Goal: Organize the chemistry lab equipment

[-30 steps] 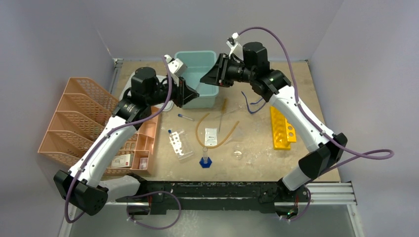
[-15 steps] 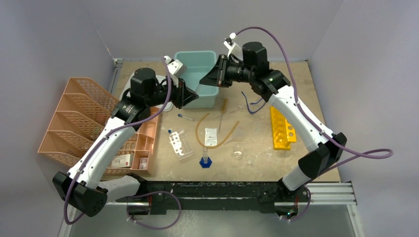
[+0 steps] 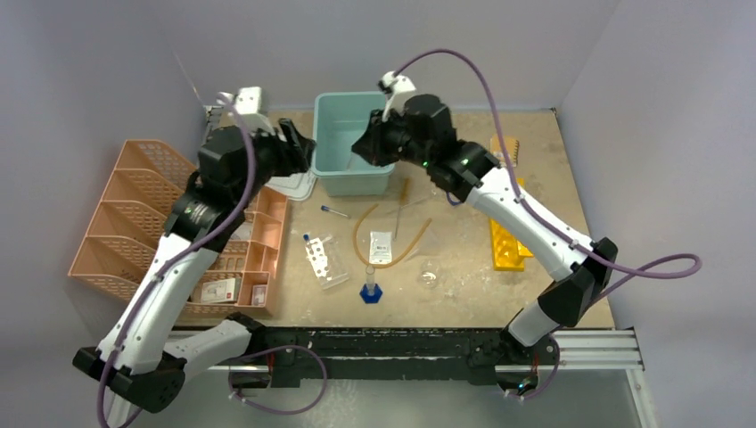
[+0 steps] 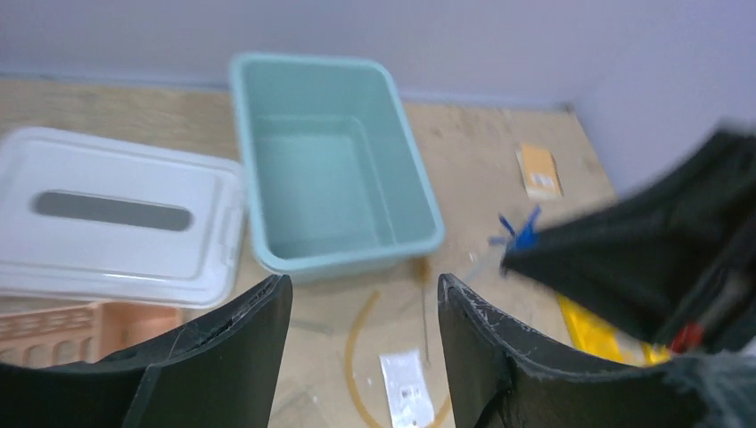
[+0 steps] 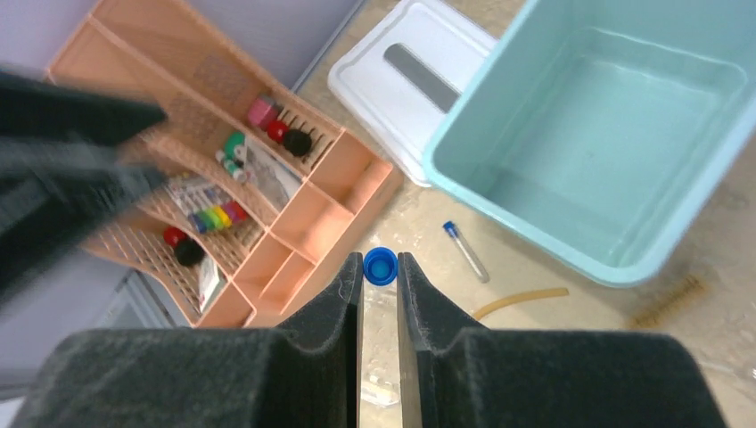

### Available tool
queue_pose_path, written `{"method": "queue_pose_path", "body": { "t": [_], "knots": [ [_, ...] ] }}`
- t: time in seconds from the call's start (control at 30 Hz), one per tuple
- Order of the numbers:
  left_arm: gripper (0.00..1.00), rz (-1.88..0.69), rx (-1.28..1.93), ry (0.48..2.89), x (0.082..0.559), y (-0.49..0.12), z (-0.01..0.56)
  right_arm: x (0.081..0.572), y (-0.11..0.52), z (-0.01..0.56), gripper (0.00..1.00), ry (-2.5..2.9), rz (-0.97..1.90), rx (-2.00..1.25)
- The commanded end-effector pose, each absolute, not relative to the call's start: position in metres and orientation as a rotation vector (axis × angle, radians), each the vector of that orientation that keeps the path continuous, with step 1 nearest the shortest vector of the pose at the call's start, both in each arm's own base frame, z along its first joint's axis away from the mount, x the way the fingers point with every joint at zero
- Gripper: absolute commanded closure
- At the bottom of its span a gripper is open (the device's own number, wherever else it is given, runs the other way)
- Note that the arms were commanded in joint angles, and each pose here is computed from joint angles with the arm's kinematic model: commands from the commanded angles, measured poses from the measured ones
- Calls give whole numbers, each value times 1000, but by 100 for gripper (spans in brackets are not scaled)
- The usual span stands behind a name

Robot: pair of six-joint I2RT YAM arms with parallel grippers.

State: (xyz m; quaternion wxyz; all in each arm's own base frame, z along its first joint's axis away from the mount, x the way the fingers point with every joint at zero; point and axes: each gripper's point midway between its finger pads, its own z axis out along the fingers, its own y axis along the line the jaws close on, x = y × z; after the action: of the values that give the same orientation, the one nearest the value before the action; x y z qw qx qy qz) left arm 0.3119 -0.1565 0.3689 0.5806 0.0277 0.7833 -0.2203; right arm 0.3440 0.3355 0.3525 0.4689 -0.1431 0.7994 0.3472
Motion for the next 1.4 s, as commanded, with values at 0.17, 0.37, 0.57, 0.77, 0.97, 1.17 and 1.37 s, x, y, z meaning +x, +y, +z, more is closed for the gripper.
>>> {"method": "queue_pose_path", "body": {
  "t": [0.17,0.37,0.57,0.77,0.97,1.17,1.37],
  "knots": [
    [40,-139,-593,1510,262,-13,459,294,406,306,90,1807,546,-559],
    [40,-118,-613,1514,254,-5,456,264,441,257,90,1807,503,-652],
    [40,-95,-599,1565,260,-10,442,246,466,226,90,1770,551,-686],
    [40,-111,-586,1608,264,-18,429,238,475,205,89,1763,600,-721],
    [40,-122,-584,1623,268,-22,426,231,488,176,89,1791,633,-791],
    [40,-129,-589,1615,270,-23,429,227,495,158,90,1786,631,-884],
    [40,-130,-595,1624,273,-25,426,229,494,150,90,1780,611,-896]
  ]
}}
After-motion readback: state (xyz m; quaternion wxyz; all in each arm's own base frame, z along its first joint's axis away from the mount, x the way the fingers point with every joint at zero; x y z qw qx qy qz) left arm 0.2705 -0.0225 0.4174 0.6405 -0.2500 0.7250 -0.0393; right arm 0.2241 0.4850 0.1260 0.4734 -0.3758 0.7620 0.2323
